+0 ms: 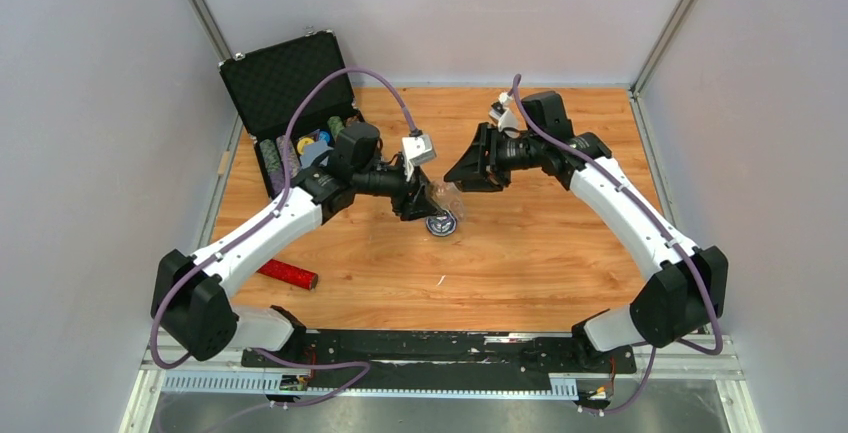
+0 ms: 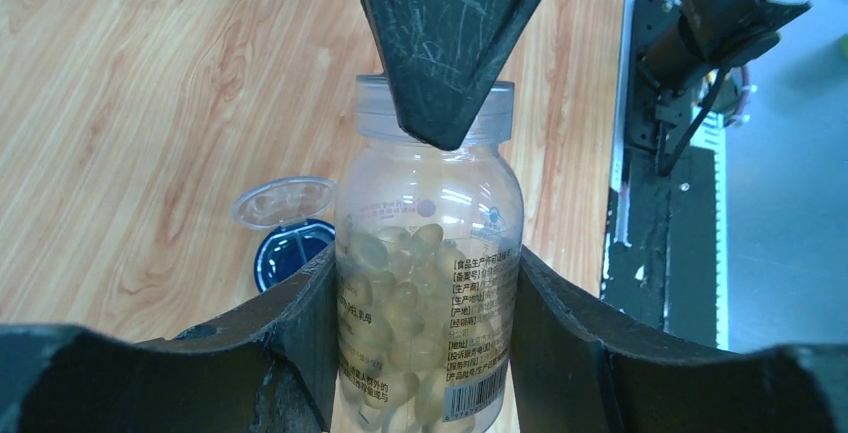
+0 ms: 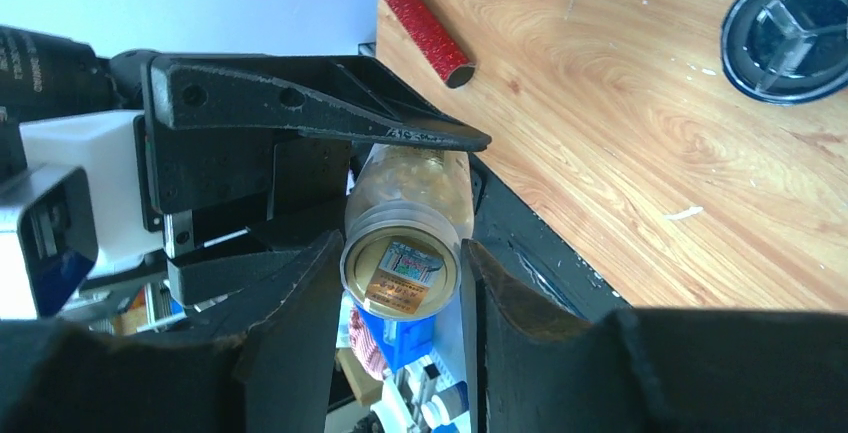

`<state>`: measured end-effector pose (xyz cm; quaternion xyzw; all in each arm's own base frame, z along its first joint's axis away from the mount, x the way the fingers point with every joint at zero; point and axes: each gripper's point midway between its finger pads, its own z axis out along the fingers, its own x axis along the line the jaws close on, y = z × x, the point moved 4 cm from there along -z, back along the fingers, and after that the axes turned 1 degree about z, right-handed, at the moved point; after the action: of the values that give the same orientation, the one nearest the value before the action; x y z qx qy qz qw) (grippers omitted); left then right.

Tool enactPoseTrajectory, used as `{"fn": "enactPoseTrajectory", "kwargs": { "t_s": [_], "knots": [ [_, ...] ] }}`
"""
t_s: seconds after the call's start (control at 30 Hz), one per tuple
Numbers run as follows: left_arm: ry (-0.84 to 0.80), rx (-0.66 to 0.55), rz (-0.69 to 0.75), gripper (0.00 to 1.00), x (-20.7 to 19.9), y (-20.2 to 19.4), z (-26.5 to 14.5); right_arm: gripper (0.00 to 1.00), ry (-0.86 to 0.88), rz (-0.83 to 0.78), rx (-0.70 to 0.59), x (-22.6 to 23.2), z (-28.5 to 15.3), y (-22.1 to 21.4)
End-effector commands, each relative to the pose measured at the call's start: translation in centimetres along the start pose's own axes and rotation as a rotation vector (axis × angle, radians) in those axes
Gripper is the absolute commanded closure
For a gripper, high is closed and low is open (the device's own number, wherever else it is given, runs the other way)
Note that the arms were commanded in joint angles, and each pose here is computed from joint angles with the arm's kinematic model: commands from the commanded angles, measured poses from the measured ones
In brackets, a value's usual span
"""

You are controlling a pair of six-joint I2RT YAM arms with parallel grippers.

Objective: Sort the pills into containers

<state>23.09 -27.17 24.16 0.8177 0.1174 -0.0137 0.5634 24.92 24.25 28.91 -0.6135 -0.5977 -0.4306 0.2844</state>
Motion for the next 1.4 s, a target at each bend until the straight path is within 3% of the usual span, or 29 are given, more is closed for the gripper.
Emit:
{"fn": "enactPoseTrajectory", "kwargs": {
  "t_s": [0.0, 0.07, 0.23, 0.4, 0.47, 0.5, 0.57, 0.67, 0.77, 0.87, 1.0, 1.1, 1.27, 1.37],
  "knots": [
    [-0.057, -0.176, 0.041, 1.00, -2.2, 5.2, -1.6, 0.92, 0.164, -0.192, 0.038, 2.8, -1.0, -0.7],
    [-0.086, -0.185, 0.043, 1.00, -2.7, 5.2, -1.8, 0.99, 0.218, -0.308, 0.063, 3.2, -1.5, -1.2],
    [-0.221, -0.131, -0.035, 1.00, -4.3, 4.7, -1.8, 1.00, 0.365, -0.651, 0.080, 3.6, -2.9, -3.1],
    [-0.249, -0.123, -0.040, 1.00, -4.6, 4.6, -1.9, 0.97, 0.352, -0.721, 0.045, 3.4, -2.8, -2.9],
    [-0.226, -0.125, -0.007, 1.00, -4.2, 4.5, -1.8, 0.13, 0.212, -0.663, -0.056, 2.4, -2.3, -1.3],
    [-0.196, -0.122, 0.013, 1.00, -3.8, 4.4, -1.7, 0.02, 0.143, -0.615, -0.106, 1.8, -2.3, -0.6],
    [-0.129, -0.110, 0.044, 1.00, -2.8, 4.0, -1.6, 0.00, 0.075, -0.495, -0.154, 1.8, -2.6, 0.1],
    [-0.019, -0.073, 0.089, 1.00, -0.9, 3.1, -1.2, 0.00, 0.069, -0.293, -0.148, 2.0, -2.3, -0.1],
    [0.053, -0.039, 0.149, 1.00, 0.6, 2.4, -1.0, 0.14, 0.050, -0.061, -0.106, 1.1, -1.2, -0.2],
    [0.083, -0.030, 0.176, 1.00, 1.2, 2.3, -1.0, 0.24, 0.052, 0.044, -0.061, 0.9, -0.5, -0.4],
    [0.079, -0.021, 0.184, 1.00, 1.1, 2.0, -0.9, 0.27, 0.048, 0.065, -0.062, 1.0, -0.2, 0.1],
    [0.079, -0.023, 0.171, 1.00, 1.1, 1.8, -0.9, 0.36, 0.053, 0.078, -0.048, 1.1, 0.1, 0.4],
    [0.080, -0.041, 0.144, 1.00, 0.6, 1.7, -1.1, 0.66, 0.077, 0.075, -0.009, 1.4, 0.4, 0.4],
    [0.071, -0.041, 0.114, 1.00, 0.4, 1.7, -1.2, 0.85, 0.110, -0.021, -0.006, 2.1, 0.0, 0.3]
  ]
}}
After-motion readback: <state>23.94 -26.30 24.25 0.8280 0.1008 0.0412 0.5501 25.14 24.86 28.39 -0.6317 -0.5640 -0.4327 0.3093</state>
